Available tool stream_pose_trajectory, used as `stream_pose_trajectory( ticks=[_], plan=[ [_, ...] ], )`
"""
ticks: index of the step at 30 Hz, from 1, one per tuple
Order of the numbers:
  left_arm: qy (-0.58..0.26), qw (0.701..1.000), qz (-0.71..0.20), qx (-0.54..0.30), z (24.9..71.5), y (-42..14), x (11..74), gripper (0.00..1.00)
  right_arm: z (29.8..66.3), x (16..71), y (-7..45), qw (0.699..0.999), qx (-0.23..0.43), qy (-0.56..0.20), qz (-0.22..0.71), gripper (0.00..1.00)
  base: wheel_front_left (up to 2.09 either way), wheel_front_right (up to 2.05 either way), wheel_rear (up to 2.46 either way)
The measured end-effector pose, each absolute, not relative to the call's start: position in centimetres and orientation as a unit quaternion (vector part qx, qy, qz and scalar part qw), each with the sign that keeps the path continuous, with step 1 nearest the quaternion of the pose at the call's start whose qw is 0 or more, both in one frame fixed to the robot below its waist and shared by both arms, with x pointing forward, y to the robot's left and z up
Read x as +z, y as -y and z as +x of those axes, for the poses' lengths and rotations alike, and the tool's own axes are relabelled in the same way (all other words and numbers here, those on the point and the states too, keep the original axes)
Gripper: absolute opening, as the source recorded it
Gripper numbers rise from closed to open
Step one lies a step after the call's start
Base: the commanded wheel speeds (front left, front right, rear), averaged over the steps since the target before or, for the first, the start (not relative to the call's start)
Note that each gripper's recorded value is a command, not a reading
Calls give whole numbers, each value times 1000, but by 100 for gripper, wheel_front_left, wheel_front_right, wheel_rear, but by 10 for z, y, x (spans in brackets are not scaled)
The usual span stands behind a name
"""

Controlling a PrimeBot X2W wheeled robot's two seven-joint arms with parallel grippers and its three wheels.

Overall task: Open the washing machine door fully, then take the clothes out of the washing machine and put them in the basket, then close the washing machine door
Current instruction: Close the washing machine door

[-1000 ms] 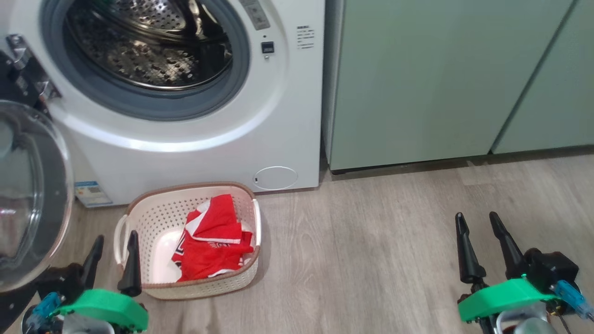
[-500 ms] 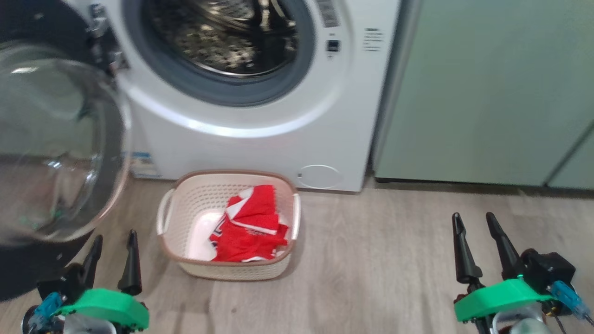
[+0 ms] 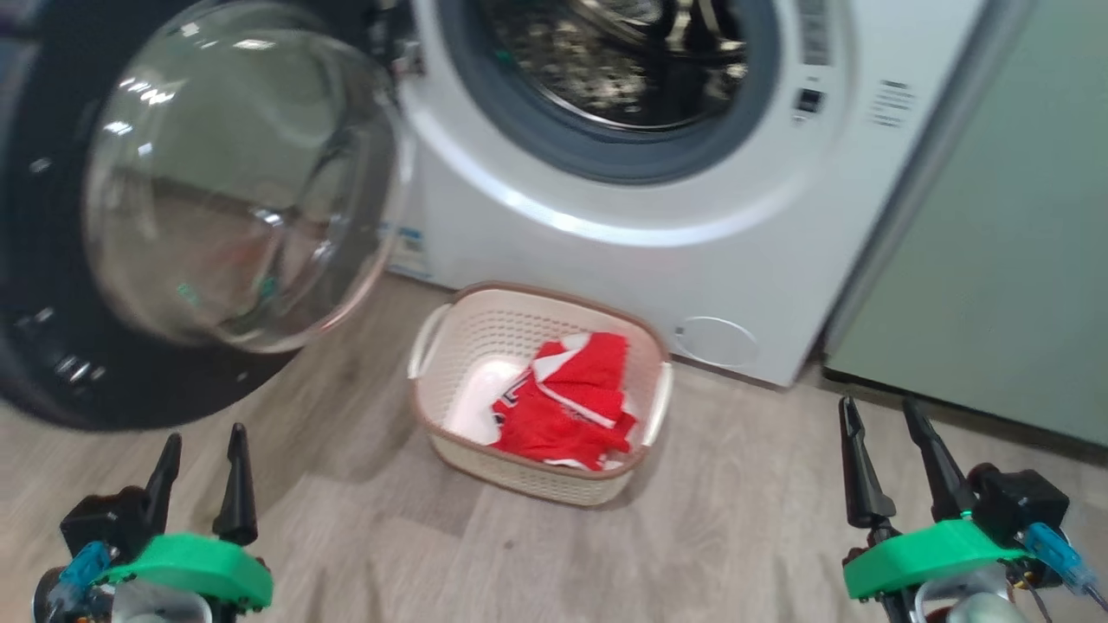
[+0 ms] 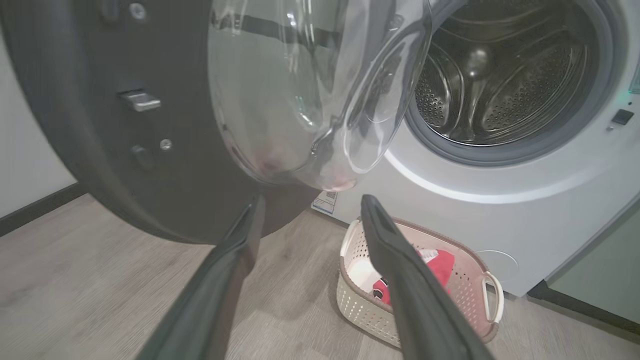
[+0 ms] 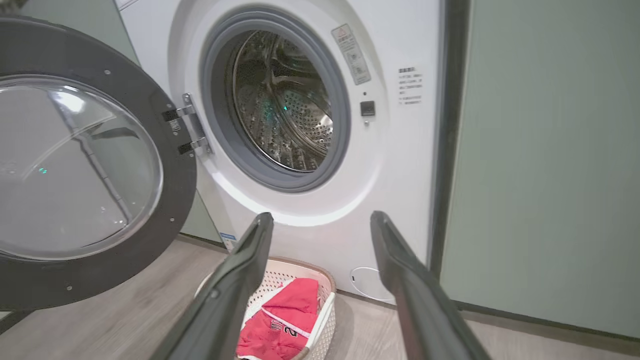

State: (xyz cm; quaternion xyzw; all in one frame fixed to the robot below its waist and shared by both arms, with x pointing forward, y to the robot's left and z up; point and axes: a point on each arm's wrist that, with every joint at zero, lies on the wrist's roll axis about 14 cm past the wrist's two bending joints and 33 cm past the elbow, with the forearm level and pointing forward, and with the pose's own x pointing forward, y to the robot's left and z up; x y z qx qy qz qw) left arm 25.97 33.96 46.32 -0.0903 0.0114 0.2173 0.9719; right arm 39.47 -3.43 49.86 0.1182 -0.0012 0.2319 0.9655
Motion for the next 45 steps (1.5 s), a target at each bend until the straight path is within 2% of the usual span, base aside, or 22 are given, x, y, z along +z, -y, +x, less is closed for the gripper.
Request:
stream_pose_trajectory(
  ticks=[13, 27, 28, 29, 30, 31, 32, 38, 45],
  plan=[
    [0, 945, -93, 313, 197, -380, 464, 100, 392, 499, -34, 939, 323, -10, 117, 100, 0, 0, 0],
    [23, 932, -103, 346, 186, -392, 473, 100, 394, 502, -51, 930, 346, -9, 120, 100, 0, 0, 0],
    [27, 930, -110, 351, 185, -393, 473, 84, 394, 502, -51, 931, 346, -9, 120, 100, 0, 0, 0],
    [32, 926, -118, 357, 182, -396, 473, 60, 394, 502, -51, 931, 345, -9, 121, 100, 0, 0, 0],
    [38, 921, -130, 366, 179, -399, 472, 44, 394, 503, -50, 931, 344, -8, 121, 100, 0, 0, 0],
    [43, 914, -147, 376, 175, -402, 470, 15, 394, 503, -49, 932, 342, -8, 121, 100, 0, 0, 0],
    [48, 905, -168, 388, 170, -405, 466, 0, 395, 503, -47, 933, 340, -8, 121, 100, 0, 0, 0],
    [98, 836, -303, 448, 146, -438, 456, 0, 399, 505, -39, 937, 326, -4, 121, 100, 0, 0, 0],
    [167, 773, -406, 458, 151, -501, 492, 0, 398, 496, -24, 943, 308, -14, 123, 100, 0, 0, 0]
  ],
)
